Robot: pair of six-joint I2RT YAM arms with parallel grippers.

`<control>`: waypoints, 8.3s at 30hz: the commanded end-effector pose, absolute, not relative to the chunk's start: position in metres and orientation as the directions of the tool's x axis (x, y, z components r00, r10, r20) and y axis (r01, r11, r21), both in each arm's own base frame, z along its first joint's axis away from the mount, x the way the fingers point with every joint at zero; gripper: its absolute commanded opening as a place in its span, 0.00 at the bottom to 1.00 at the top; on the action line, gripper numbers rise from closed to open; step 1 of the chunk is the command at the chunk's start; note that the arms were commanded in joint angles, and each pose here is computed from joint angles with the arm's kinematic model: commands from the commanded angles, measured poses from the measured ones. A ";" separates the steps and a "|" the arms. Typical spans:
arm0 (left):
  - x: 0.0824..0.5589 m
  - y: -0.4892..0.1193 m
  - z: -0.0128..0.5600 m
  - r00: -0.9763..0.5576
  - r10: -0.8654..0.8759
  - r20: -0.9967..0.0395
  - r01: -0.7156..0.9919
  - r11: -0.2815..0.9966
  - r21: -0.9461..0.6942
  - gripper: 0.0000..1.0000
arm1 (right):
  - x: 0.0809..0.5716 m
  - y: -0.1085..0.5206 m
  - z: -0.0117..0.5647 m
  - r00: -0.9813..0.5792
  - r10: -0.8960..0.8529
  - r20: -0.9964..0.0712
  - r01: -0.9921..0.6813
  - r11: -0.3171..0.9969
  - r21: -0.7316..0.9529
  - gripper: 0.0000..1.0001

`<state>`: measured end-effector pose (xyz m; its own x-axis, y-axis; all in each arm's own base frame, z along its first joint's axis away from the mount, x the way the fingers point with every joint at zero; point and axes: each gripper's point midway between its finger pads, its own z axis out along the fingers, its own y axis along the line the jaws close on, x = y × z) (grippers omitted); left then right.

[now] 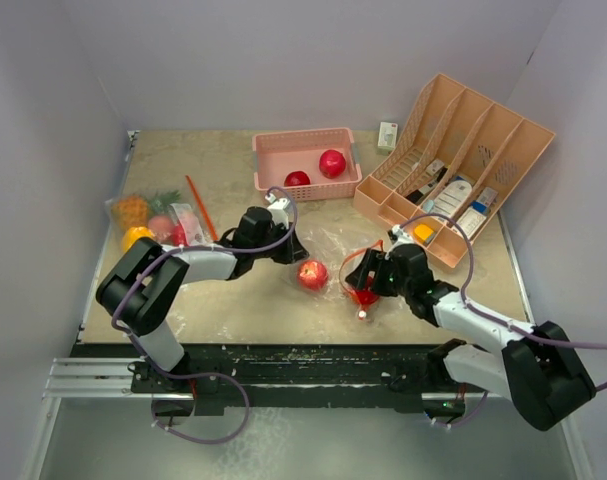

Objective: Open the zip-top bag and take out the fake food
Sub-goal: Pick up the fake fruit from the zipper food storage bag, then place the fake fruit in the bin, then pick up the fake fruit from the zipper food storage bag.

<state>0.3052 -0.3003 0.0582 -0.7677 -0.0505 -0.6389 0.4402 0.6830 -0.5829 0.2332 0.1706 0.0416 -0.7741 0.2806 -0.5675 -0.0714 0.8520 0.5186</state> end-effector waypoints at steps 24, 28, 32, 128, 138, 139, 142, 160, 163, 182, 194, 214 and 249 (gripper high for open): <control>0.348 -0.263 0.076 -0.719 -0.233 -0.655 0.335 0.709 -0.620 0.00 | 0.229 0.178 0.034 -0.808 0.231 -0.541 -0.106 0.847 0.520 0.89; 0.353 -0.255 0.078 -0.709 -0.243 -0.662 0.323 0.722 -0.611 0.00 | 0.229 0.183 0.033 -0.812 0.201 -0.547 -0.144 0.841 0.521 0.94; 0.358 -0.250 0.083 -0.700 -0.248 -0.670 0.323 0.727 -0.606 0.00 | 0.230 0.180 0.028 -0.817 0.183 -0.547 -0.139 0.857 0.495 0.86; 0.322 -0.240 0.061 -0.765 -0.169 -0.622 0.358 0.691 -0.628 0.00 | 0.305 0.171 0.088 -0.650 0.291 -0.702 -0.194 0.829 0.524 0.29; 0.321 -0.237 0.064 -0.761 -0.162 -0.629 0.360 0.701 -0.616 0.06 | 0.298 0.191 0.104 -0.633 0.301 -0.713 -0.306 0.749 0.588 0.29; 0.321 -0.237 0.064 -0.761 -0.161 -0.628 0.359 0.703 -0.615 0.07 | 0.299 0.189 0.107 -0.623 0.303 -0.721 -0.306 0.754 0.581 0.30; 0.322 -0.237 0.064 -0.760 -0.163 -0.629 0.360 0.701 -0.616 0.09 | 0.300 0.183 0.113 -0.596 0.299 -0.745 -0.306 0.773 0.555 0.26; 0.327 -0.236 0.063 -0.767 -0.176 -0.617 0.349 0.694 -0.630 0.00 | 0.283 0.168 0.170 -0.448 0.406 -0.797 -0.347 0.742 0.573 0.00; 0.330 -0.231 0.062 -0.765 -0.182 -0.618 0.340 0.700 -0.628 0.00 | 0.283 0.159 0.171 -0.433 0.414 -0.800 -0.312 0.764 0.565 0.00; 0.339 -0.211 0.083 -0.718 -0.218 -0.661 0.332 0.728 -0.600 0.00 | 0.287 0.152 0.156 -0.472 0.371 -0.800 -0.286 0.794 0.537 0.29; 0.344 -0.206 0.068 -0.722 -0.200 -0.662 0.311 0.761 -0.569 0.00 | 0.296 0.110 0.116 -0.514 0.420 -0.748 0.004 0.873 0.488 0.36; 0.344 -0.204 0.059 -0.726 -0.183 -0.663 0.309 0.774 -0.552 0.00 | 0.353 0.173 0.090 -0.566 0.346 -0.748 -0.283 0.771 0.570 0.00; 0.352 -0.229 0.154 -0.658 -0.246 -0.712 0.412 0.674 -0.613 0.00 | 0.326 0.218 0.093 -0.607 0.377 -0.700 -0.503 0.499 0.705 0.25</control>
<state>0.3515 -0.2246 0.1656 -0.6440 -0.2473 -0.7239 0.4119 0.6853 -0.6006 0.3263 0.2114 0.0701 -0.6539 0.3619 -0.6644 -0.4205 0.5562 0.7168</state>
